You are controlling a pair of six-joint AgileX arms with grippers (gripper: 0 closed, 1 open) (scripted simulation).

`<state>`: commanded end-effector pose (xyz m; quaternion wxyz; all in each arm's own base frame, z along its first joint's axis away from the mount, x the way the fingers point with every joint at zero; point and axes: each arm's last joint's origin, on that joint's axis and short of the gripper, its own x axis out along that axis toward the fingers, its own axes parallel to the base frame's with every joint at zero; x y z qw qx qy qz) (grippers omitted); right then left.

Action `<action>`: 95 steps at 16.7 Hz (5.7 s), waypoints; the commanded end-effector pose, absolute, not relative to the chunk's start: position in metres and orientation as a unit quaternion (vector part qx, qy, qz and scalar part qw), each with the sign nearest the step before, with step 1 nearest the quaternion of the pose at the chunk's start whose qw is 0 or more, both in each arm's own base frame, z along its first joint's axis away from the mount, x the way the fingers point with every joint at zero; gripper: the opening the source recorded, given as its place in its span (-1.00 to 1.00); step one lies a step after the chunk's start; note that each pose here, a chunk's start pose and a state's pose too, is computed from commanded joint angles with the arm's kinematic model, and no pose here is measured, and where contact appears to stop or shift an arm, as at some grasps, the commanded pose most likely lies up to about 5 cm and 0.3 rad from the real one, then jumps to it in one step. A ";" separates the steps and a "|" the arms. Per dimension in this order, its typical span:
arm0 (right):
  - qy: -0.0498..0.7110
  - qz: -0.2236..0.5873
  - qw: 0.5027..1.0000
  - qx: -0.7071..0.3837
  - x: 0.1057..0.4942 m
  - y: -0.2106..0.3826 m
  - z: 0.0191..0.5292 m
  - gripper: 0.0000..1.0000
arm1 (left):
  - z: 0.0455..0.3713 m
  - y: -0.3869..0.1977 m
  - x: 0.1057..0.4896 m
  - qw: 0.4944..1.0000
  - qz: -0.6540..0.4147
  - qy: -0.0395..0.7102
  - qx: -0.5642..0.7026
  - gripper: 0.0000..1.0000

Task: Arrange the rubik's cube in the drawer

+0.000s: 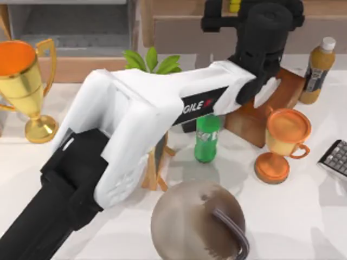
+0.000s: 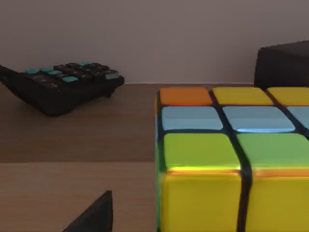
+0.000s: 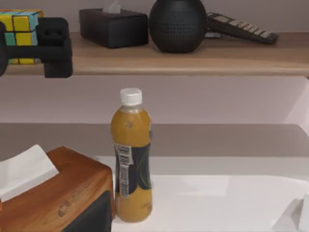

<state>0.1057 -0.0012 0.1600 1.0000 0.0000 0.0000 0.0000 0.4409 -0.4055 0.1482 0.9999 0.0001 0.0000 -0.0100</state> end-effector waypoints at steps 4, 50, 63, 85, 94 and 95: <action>0.000 0.000 1.000 0.000 0.106 -0.001 0.160 1.00 | 0.148 -0.406 0.441 1.000 -0.010 0.000 0.000 0.25; 0.000 0.000 1.000 0.000 0.106 -0.001 0.160 1.00 | 0.229 -0.411 0.409 0.997 -0.068 0.028 0.010 -1.00; 0.000 0.000 1.000 0.000 0.106 -0.001 0.160 1.00 | 0.381 -0.288 0.377 0.930 -0.178 0.300 0.120 -1.00; 0.000 0.000 1.000 0.000 0.106 -0.001 0.160 1.00 | 0.210 0.165 0.475 0.721 0.009 0.693 0.012 -1.00; 0.000 0.000 1.000 0.000 0.106 -0.001 0.160 1.00 | 0.182 0.173 0.479 0.707 -0.009 0.707 0.005 -1.00; 0.000 0.000 1.000 0.000 0.106 -0.001 0.160 1.00 | 0.182 0.173 0.479 0.707 -0.009 0.707 0.005 -0.85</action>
